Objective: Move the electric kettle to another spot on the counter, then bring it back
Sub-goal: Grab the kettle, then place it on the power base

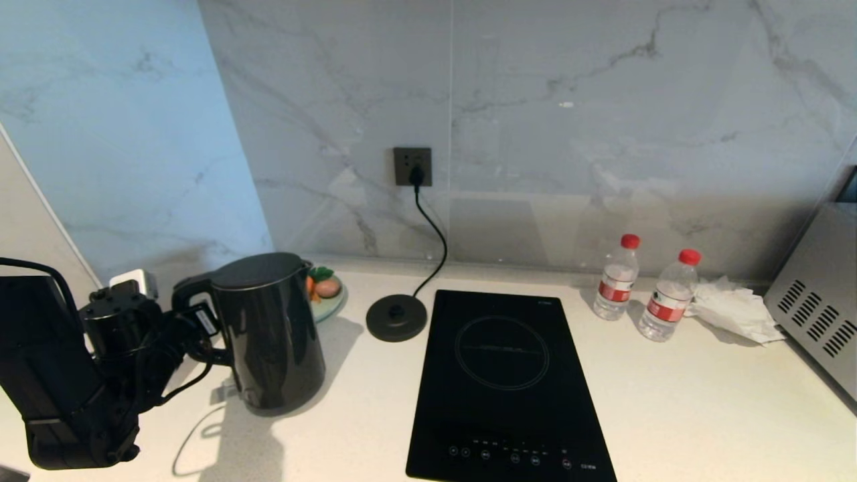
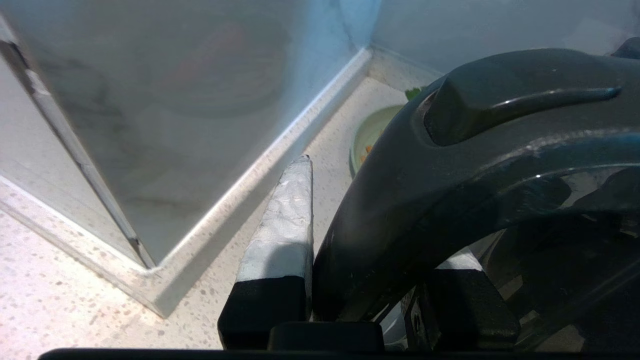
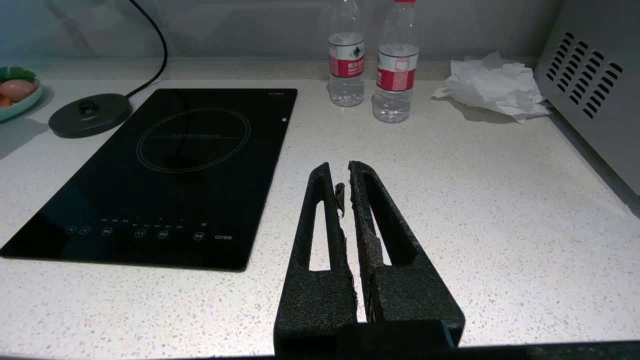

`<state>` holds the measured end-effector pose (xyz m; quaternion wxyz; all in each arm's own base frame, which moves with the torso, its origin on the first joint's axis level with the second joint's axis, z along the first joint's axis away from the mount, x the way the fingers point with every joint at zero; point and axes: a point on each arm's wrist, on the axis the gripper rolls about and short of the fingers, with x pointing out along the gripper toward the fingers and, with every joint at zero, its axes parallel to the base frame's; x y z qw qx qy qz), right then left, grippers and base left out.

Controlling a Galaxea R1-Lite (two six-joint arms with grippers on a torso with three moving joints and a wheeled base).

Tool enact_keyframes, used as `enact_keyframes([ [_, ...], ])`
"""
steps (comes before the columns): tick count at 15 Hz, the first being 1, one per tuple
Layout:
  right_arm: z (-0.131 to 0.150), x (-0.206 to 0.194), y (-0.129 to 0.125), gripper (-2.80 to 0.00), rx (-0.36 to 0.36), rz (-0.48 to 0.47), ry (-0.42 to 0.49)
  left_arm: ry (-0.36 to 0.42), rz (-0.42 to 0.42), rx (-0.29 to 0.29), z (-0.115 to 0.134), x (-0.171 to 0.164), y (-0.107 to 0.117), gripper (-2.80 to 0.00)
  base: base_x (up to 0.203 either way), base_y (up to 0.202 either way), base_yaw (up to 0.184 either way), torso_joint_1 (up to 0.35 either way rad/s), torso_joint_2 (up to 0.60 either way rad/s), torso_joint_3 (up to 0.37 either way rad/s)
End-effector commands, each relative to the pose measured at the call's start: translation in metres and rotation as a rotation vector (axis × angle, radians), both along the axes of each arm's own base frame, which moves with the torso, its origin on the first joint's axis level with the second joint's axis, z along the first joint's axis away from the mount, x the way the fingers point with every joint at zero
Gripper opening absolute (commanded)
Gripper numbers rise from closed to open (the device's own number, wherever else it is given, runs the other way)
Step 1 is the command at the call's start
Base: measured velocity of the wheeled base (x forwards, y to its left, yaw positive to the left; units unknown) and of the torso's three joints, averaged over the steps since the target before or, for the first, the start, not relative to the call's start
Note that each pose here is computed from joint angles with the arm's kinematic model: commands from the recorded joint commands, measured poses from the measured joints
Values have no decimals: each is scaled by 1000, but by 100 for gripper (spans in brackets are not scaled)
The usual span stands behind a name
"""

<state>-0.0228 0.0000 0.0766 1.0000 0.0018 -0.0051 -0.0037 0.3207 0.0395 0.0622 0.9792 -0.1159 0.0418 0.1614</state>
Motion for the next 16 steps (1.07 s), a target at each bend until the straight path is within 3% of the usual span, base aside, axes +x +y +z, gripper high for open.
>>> enact_keyframes([
  [1, 0, 0, 0, -280, 1, 0, 1, -33, -5, 3, 8, -1, -4, -280, 0, 0, 0, 0, 0, 0],
  [6, 0, 0, 0, -280, -1, 0, -1, -43, -17, 21, 11, 3, -15, -280, 0, 0, 0, 0, 0, 0],
  [8, 0, 0, 0, -280, 1, 0, -1, -70, 17, 27, 17, 11, -26, -280, 0, 0, 0, 0, 0, 0],
  [16, 0, 0, 0, -280, 1, 0, -2, -95, -13, 26, 46, 21, -59, -280, 0, 0, 0, 0, 0, 0],
])
